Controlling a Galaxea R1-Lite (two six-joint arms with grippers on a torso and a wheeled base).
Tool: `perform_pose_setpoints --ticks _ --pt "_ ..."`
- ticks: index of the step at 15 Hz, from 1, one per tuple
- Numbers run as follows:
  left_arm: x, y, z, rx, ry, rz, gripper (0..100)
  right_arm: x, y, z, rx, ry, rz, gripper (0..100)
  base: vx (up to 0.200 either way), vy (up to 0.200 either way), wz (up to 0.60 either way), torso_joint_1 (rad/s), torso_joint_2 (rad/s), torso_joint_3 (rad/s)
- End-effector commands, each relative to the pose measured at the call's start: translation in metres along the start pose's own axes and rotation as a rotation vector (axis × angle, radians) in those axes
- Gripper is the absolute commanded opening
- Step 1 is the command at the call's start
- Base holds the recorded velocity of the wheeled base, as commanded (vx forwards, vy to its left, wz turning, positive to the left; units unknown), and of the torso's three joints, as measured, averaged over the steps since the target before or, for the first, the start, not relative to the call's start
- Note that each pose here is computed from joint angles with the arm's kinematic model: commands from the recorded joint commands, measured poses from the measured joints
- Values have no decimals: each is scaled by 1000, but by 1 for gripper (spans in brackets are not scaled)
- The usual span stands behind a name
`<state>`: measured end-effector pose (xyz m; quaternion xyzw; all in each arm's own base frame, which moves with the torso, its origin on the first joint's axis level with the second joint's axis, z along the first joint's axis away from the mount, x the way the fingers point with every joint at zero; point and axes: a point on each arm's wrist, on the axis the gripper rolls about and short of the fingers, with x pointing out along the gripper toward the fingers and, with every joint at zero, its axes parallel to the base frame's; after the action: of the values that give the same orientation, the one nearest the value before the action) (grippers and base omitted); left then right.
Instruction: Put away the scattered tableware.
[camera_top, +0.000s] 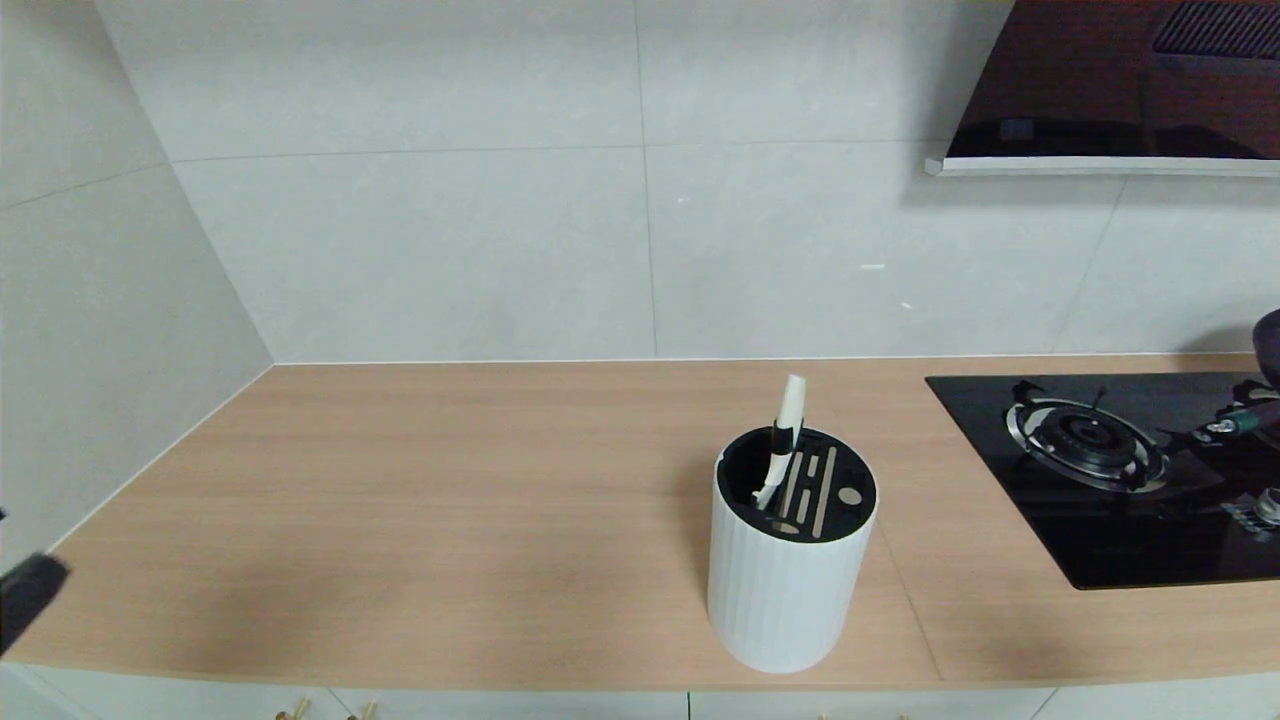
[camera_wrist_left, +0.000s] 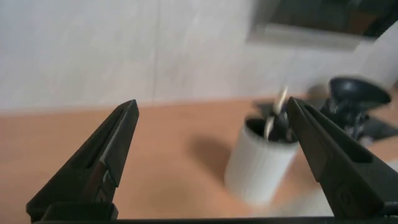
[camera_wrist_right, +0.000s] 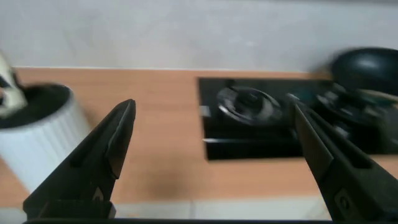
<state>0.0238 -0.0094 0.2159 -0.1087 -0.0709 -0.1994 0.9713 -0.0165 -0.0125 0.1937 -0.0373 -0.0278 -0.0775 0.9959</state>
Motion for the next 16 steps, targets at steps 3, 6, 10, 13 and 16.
perform_pose_setpoints --ticks 3,6,10,13,16 --pt "-78 -10 -30 81 -215 103 100 -36 -6 -22 30 -104 -129 100 0 0 0 0 0 0" --pt "-76 -8 -51 175 -315 256 100 -43 -4 -21 46 -148 -274 100 0 0 0 0 0 0" --pt "-71 13 -105 290 -101 534 100 -37 3 -57 66 -117 -263 100 0 0 0 0 0 0" --pt "-74 19 -123 296 108 670 100 -17 9 -99 91 -65 -257 100 0 0 0 0 0 0" --pt "-71 15 -129 245 147 415 100 -15 13 -110 123 -1 -148 100 0 0 0 0 0 0"
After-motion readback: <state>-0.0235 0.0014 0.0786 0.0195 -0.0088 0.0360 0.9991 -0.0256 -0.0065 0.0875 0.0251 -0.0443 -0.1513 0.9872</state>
